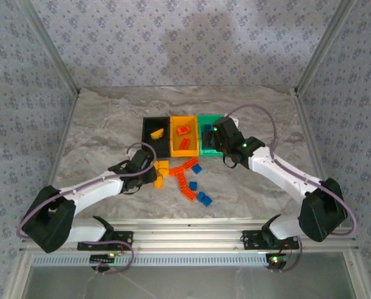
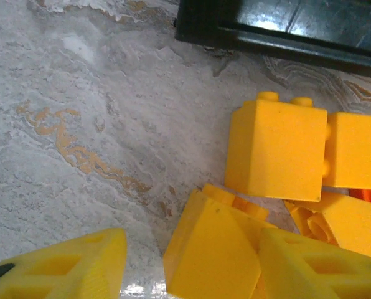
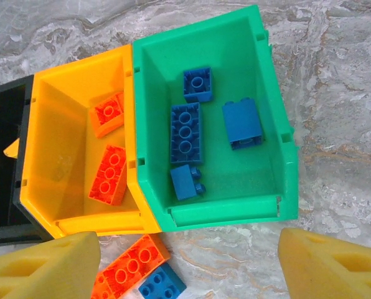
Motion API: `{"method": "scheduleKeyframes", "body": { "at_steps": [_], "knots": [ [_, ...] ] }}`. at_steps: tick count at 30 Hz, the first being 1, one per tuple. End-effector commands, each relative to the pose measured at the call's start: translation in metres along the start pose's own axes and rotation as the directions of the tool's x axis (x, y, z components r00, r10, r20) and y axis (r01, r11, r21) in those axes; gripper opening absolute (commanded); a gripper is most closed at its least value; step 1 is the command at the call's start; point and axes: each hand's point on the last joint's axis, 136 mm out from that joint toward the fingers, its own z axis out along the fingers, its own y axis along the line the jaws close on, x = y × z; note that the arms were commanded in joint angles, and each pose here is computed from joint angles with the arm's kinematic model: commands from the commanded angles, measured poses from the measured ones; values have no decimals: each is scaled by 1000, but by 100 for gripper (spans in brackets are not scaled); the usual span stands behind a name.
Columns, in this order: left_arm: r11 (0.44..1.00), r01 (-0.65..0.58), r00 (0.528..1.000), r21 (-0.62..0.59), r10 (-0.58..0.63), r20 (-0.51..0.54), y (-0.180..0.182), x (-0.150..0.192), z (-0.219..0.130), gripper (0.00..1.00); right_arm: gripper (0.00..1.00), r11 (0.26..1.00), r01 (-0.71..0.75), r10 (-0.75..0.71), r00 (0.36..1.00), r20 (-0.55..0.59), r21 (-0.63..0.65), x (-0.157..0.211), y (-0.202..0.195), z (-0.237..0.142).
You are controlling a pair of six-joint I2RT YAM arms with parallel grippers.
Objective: Sort the legos into containers by color
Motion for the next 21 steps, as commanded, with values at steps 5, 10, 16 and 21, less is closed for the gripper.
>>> {"method": "scheduleKeyframes", "body": {
  "at_steps": [5,10,16,21],
  "knots": [
    [1000,20,1000,20,-20,23,10,-2,-20,57,77,1000,-22,23,1000,10,-10,-1,0,-3],
    [998,-6,998,68,1,67,-7,-16,-36,66,77,1000,-25,25,1000,15,-1,-2,-2,-4],
    [999,-46,999,-3,46,14,-6,-9,-5,67,78,1000,-26,26,999,20,-4,-3,-4,-8],
    [997,-75,997,-31,74,-18,-9,-5,17,61,77,1000,-31,31,999,29,-5,-5,-5,-13]
  ]
}}
